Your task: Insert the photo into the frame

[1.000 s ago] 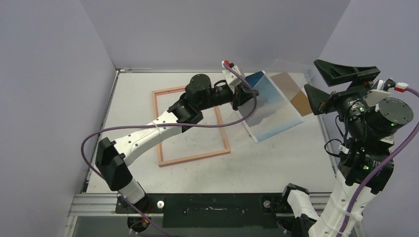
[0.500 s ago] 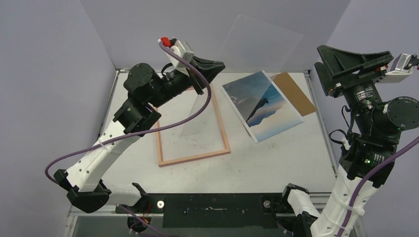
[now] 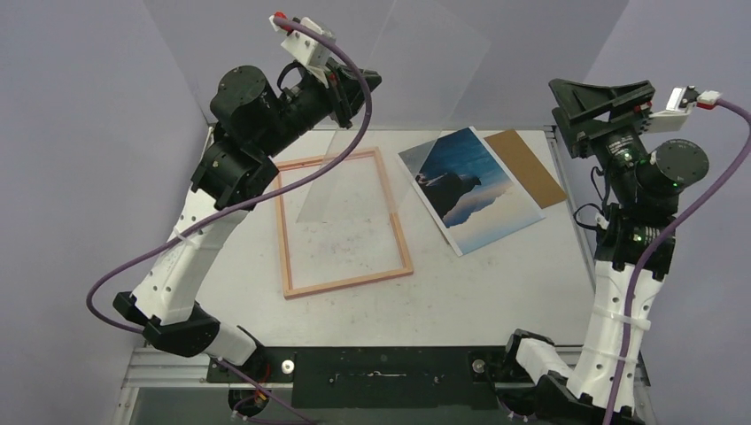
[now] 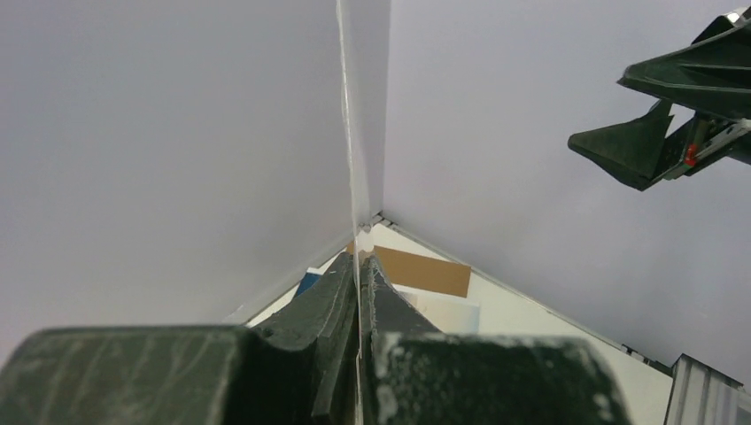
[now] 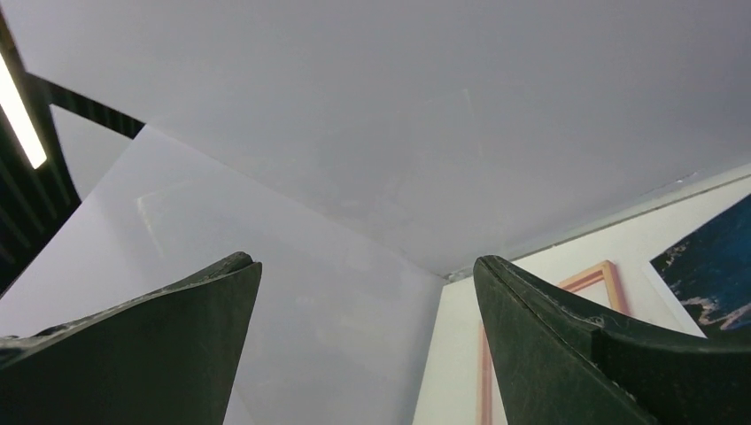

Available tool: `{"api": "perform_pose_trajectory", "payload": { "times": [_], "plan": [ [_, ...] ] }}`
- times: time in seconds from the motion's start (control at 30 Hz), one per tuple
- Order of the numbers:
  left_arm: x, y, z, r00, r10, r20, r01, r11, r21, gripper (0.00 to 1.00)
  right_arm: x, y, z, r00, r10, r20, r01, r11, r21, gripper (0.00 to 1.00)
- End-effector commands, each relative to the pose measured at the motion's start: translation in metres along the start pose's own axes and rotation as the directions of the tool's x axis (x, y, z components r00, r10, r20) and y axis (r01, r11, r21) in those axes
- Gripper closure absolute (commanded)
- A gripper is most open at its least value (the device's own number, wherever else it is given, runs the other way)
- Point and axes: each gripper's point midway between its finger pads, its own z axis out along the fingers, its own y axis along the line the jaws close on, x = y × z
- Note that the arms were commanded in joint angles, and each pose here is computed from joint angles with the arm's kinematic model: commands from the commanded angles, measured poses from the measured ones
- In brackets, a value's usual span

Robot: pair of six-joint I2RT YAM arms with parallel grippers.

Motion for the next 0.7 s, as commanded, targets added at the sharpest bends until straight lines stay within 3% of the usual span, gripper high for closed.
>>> {"api": "perform_pose_trajectory", "payload": {
  "times": [0.0,0.1,0.27,0.37,0.67],
  "plan": [
    [-0.001,0.009,-0.001,0.999,-0.014,-0.029,0.013,0.999,-0.032,1.00,0.003,-0.035,0.027,1.000,0.016,0.022,-0.016,0.999,0.037,0.05],
    [0.000,0.010,0.001,0.998,-0.028,-0.057,0.027,0.999,-0.025,1.00,0.038,-0.057,0.052,0.997,0.064,-0.037,-0.063,0.997,0.035,0.06],
    [-0.018,0.015,0.002,0.996,-0.088,0.000,0.088,0.995,-0.043,1.00,0.116,-0.068,0.083,0.976,-0.067,-0.208,0.077,0.996,0.041,0.05],
    [-0.035,0.014,-0.002,0.992,-0.117,0.052,0.120,0.992,-0.045,1.00,0.129,-0.076,0.089,0.979,-0.098,-0.179,0.109,0.993,0.053,0.04],
    [-0.089,-0.001,-0.028,0.962,-0.155,0.225,0.158,0.987,0.002,1.00,0.131,-0.058,0.089,0.995,-0.070,-0.068,0.062,0.993,-0.102,0.02]
  ]
}}
